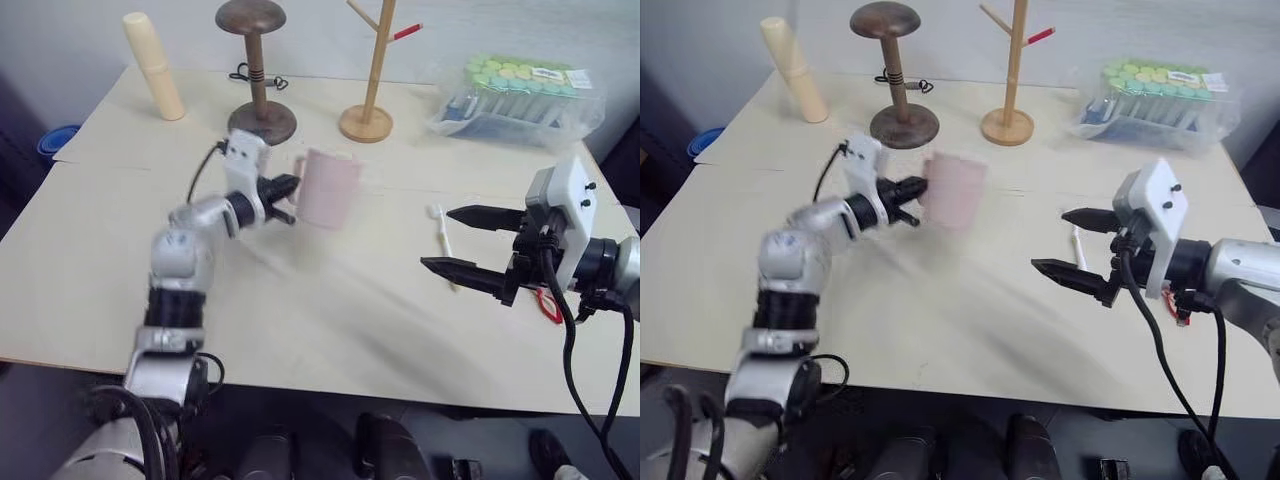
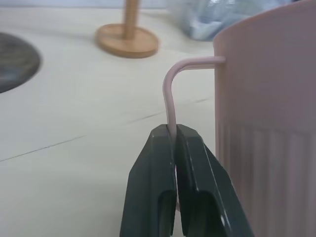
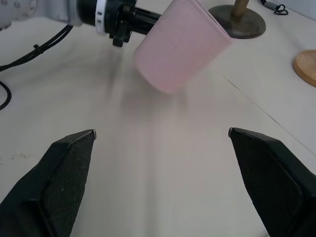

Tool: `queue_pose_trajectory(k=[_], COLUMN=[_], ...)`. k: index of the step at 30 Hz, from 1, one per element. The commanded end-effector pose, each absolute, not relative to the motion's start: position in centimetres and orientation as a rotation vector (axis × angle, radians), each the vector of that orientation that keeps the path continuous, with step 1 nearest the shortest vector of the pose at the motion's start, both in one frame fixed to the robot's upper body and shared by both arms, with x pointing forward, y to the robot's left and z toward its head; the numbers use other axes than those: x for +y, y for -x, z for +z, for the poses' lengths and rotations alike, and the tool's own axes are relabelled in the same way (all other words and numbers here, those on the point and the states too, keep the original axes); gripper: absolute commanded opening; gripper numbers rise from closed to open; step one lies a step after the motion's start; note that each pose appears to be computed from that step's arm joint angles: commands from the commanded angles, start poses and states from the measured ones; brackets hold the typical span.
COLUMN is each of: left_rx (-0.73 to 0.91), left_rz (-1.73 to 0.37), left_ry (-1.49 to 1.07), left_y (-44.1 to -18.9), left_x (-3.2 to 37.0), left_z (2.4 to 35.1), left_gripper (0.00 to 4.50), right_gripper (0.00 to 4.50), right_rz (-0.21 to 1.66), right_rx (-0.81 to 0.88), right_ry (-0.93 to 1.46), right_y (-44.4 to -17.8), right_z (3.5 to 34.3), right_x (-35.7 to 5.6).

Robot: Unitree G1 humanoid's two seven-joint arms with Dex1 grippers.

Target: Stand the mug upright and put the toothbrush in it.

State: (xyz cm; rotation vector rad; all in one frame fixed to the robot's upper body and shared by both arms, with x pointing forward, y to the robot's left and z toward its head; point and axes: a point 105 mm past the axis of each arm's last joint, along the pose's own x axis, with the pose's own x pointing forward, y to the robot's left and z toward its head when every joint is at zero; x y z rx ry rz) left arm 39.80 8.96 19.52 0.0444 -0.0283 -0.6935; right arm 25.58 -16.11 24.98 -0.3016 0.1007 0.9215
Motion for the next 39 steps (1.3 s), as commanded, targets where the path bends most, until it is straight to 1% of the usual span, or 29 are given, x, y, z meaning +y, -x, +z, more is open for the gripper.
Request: queue_pose_trajectory(k=[1,4,8,12,17,21,24,26,27,29,32,36,37,39], left_rx=[-0.264,-0.339,-0.422,-0.415,-0.361,-0.303,-0.247,-0.165,-0.140,-0.078,0.115,0.206,0.236,0.246], left_rz=[-0.648,-0.608,-0.595,-0.609,-0.598,-0.601,-0.632,-0.720,-0.759,-0.844,-1.050,-1.320,-1.378,-1.469], left_ry=[-0.216,-0.238,-0.299,-0.326,-0.327,-0.331,-0.343,-0.336,-0.332,-0.311,-0.232,-0.213,-0.222,-0.270], left_y=[-38.8,-38.9,-38.4,-37.5,-37.0,-36.5,-35.7,-34.0,-33.2,-31.8,-29.5,-27.1,-26.4,-25.3], left_x=[8.3,7.9,6.7,6.8,8.4,9.8,10.7,11.9,12.4,13.0,13.9,14.6,14.6,14.5], left_z=[20.2,19.4,18.6,16.6,14.8,14.2,14.0,14.2,14.6,15.4,17.3,23.7,24.7,26.7], left_gripper=[0.02,0.02,0.02,0.02,1.33,2.59,3.55,4.18,4.47,4.47,4.47,4.47,4.47,4.47], right_gripper=[4.50,4.50,4.50,4.50,4.50,4.50,4.50,4.50,4.50,4.50,4.50,4.50,4.50,4.50], right_rz=[0.879,0.869,0.847,0.823,0.820,0.815,0.819,0.809,0.802,0.772,0.677,0.469,0.432,0.375], right_rx=[0.046,0.064,0.083,0.091,0.108,0.107,0.115,0.134,0.144,0.164,0.210,0.268,0.277,0.275], right_ry=[0.336,0.327,0.322,0.309,0.300,0.290,0.292,0.296,0.297,0.296,0.288,0.262,0.264,0.234], right_y=[-25.4,-25.2,-25.1,-25.2,-25.1,-25.2,-25.3,-25.4,-25.5,-25.9,-27.4,-31.2,-32.2,-34.3], right_z=[26.4,26.3,26.0,25.8,25.2,25.1,24.8,24.3,24.0,23.5,22.3,20.4,20.2,20.0], right_x=[-16.7,-17.1,-17.8,-18.4,-18.7,-18.9,-18.9,-19.1,-19.2,-19.5,-20.3,-21.8,-21.9,-21.7])
